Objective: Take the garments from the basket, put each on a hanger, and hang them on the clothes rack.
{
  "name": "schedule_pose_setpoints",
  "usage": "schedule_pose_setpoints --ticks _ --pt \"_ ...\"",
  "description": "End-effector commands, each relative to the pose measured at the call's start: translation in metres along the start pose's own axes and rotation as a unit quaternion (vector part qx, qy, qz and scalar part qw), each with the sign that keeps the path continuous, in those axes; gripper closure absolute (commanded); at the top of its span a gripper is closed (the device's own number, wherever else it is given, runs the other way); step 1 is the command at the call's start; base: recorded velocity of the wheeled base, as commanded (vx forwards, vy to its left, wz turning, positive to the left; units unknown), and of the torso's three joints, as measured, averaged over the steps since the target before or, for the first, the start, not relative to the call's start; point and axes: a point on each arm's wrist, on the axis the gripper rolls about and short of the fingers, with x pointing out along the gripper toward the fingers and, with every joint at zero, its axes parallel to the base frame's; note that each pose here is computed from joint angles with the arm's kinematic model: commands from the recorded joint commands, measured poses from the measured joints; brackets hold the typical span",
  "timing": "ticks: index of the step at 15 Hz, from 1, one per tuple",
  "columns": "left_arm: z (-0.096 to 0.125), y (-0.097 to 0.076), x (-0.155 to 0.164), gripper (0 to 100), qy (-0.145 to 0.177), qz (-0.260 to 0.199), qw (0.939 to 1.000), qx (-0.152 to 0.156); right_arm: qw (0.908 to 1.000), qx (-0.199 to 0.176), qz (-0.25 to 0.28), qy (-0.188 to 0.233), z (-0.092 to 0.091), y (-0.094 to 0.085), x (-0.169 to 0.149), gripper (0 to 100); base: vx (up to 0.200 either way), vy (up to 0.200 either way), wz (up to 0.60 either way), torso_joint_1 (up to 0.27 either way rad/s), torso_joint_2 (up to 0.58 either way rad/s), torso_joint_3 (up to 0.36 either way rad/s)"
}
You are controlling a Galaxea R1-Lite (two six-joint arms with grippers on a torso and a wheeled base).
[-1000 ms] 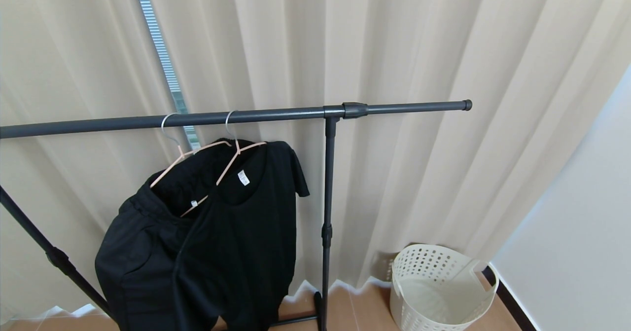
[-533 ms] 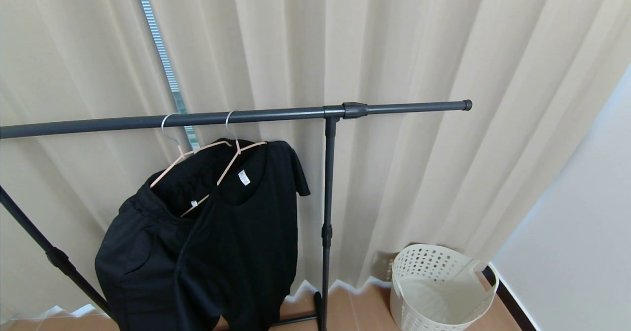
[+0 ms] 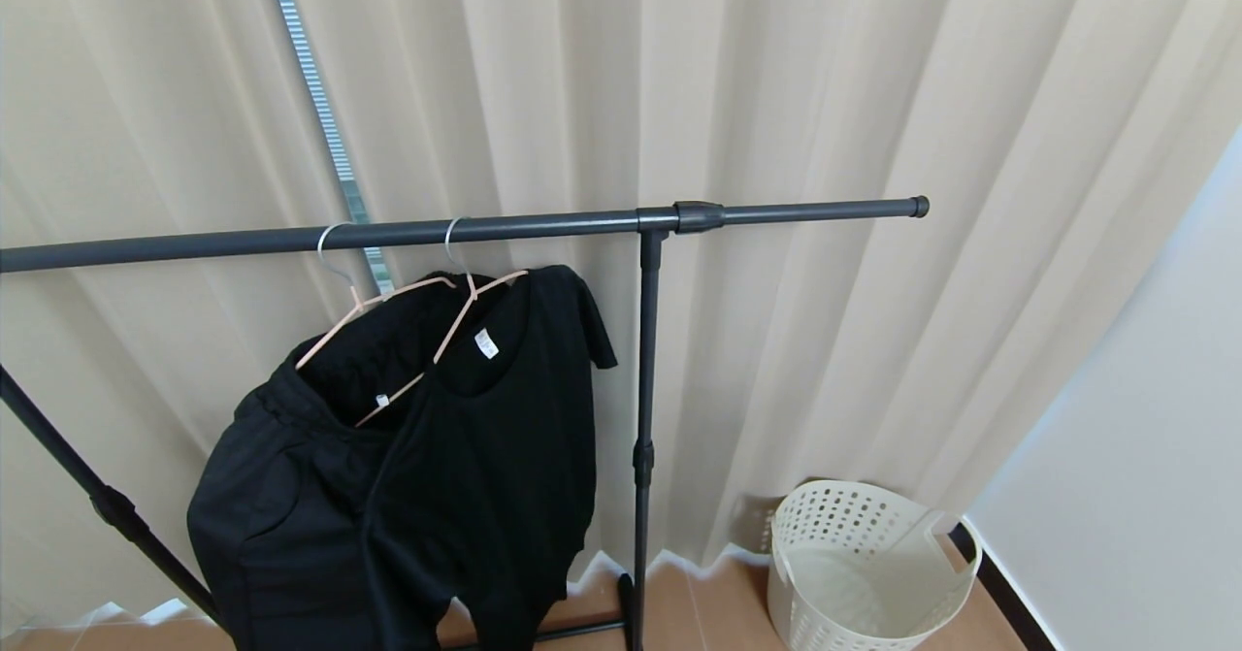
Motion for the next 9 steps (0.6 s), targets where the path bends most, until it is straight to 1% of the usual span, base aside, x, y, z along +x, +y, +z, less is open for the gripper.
schedule_pose_setpoints --ticks 1,9 --pt "0.0 0.0 0.0001 0 0.001 0.0 1.0 0.0 1.0 -0.001 0.0 0.001 0.0001 0.0 0.0002 0 0.0 0.0 0.0 0.0 0.0 0.0" --pt "0.0 0.0 0.0001 0 0.001 0.0 1.0 0.0 1.0 -0.001 0.001 0.001 0.0001 0.0 0.0002 0 0.0 0.0 0.0 0.0 0.0 0.0"
